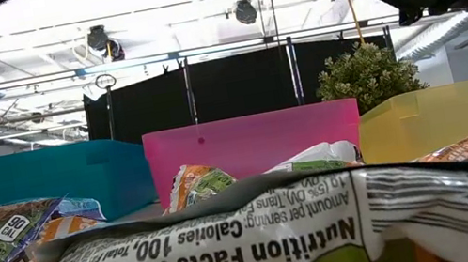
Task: Pick and place Granola Bars by type
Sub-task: Put the blue granola bar into the blue bin, then put the red granola bar into the yellow bin
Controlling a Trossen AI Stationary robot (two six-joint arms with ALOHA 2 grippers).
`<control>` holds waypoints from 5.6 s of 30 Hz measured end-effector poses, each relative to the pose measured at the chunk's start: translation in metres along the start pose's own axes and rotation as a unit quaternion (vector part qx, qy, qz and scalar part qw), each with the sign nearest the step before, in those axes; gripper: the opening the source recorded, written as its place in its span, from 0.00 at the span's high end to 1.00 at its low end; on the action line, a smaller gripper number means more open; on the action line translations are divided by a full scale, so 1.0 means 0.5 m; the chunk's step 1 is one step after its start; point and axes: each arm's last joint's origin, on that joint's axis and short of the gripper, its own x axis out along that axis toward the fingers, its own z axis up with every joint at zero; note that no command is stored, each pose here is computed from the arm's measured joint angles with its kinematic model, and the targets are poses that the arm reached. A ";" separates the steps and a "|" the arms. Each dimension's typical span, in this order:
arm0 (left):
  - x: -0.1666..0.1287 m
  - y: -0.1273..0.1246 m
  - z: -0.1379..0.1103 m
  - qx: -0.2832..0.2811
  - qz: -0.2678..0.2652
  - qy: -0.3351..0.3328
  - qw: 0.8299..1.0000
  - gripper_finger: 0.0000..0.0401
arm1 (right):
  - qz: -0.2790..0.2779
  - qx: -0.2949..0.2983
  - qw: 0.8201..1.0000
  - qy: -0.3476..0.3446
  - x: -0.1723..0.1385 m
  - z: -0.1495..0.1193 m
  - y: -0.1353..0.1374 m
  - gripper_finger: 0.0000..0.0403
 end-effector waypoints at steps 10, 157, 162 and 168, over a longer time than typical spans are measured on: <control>-0.087 -0.025 0.038 0.071 0.025 -0.005 0.997 0.89 | -0.001 -0.002 1.000 -0.002 0.000 0.001 0.000 1.00; -0.090 0.255 -0.181 0.177 0.113 -0.573 0.792 0.88 | -0.061 0.102 0.675 0.728 0.113 -0.031 0.633 0.63; -0.088 0.256 -0.182 0.161 0.102 -0.571 0.798 0.88 | -0.046 0.107 0.683 0.721 0.117 -0.017 0.628 0.78; -0.088 0.256 -0.182 0.153 0.096 -0.572 0.801 0.88 | -0.010 0.129 0.702 0.701 0.128 0.038 0.611 0.93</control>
